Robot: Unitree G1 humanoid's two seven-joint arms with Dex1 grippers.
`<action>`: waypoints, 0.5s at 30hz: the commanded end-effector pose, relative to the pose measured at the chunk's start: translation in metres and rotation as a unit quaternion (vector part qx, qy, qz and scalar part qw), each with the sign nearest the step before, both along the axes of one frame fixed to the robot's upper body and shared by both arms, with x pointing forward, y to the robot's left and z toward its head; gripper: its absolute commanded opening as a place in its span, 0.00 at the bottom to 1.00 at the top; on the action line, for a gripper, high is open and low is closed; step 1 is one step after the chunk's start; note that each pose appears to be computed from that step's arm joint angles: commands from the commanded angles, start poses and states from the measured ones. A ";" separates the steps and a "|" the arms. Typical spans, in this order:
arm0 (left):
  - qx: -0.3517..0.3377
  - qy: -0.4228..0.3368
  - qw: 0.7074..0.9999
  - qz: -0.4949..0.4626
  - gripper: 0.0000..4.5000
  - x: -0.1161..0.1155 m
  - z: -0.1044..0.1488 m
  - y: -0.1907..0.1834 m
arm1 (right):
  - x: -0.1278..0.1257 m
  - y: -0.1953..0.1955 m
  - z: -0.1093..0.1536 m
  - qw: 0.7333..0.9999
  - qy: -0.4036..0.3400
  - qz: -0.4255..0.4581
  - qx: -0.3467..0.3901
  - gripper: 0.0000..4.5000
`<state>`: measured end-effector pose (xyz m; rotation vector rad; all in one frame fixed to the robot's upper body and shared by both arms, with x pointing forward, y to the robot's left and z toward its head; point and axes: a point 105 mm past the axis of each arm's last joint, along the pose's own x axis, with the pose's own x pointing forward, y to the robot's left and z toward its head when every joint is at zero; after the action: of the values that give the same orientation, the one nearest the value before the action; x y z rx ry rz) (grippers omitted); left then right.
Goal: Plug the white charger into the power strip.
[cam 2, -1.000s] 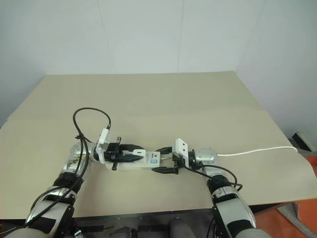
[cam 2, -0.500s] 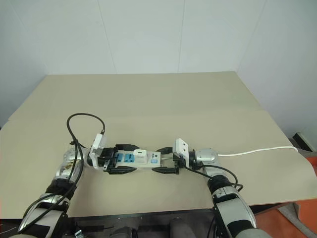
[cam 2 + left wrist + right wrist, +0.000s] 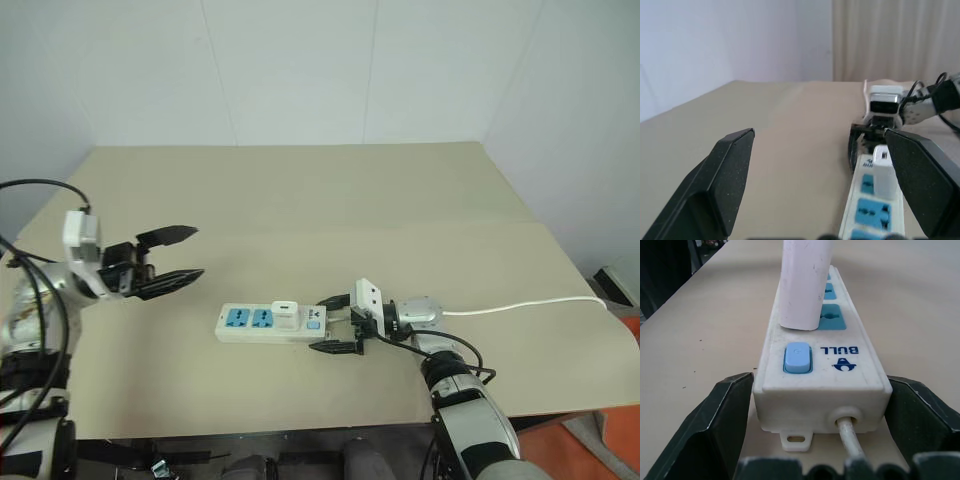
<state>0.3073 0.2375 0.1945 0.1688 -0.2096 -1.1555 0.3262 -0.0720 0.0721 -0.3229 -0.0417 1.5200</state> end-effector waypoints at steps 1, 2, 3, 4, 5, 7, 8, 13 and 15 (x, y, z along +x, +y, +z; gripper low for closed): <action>0.045 0.004 0.999 0.028 1.00 -0.019 -0.007 0.020 | 0.002 -0.035 0.015 0.998 -0.049 -0.027 -0.012 0.99; 0.054 0.009 0.998 0.032 1.00 -0.023 -0.011 0.023 | 0.002 -0.041 0.020 0.998 -0.059 -0.032 -0.012 0.99; 0.067 0.015 0.997 0.042 1.00 -0.028 -0.016 0.028 | 0.003 -0.052 0.030 0.996 -0.079 -0.044 -0.012 0.99; 0.074 0.022 0.996 0.051 1.00 -0.033 -0.020 0.032 | 0.003 -0.062 0.040 0.994 -0.098 -0.052 -0.014 0.99; 0.076 0.025 0.995 0.060 1.00 -0.037 -0.023 0.036 | 0.003 -0.073 0.050 0.992 -0.113 -0.061 -0.018 0.99; 0.079 0.032 0.994 0.073 1.00 -0.044 -0.026 0.039 | -0.001 -0.091 0.065 0.989 -0.130 -0.064 -0.029 0.99; 0.081 0.032 0.993 0.078 1.00 -0.047 -0.028 0.041 | -0.005 -0.100 0.072 0.988 -0.137 -0.062 -0.040 0.99; 0.102 0.052 0.989 0.092 1.00 -0.056 -0.038 0.043 | -0.019 -0.131 0.092 0.982 -0.151 -0.078 -0.082 0.99; 0.106 0.057 0.988 0.101 1.00 -0.057 -0.041 0.043 | -0.024 -0.137 0.095 0.981 -0.149 -0.089 -0.090 0.99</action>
<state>0.2509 0.2795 0.1415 0.2527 0.0568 -0.9949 0.3061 -0.2057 0.1526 -0.6647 -0.0748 1.3050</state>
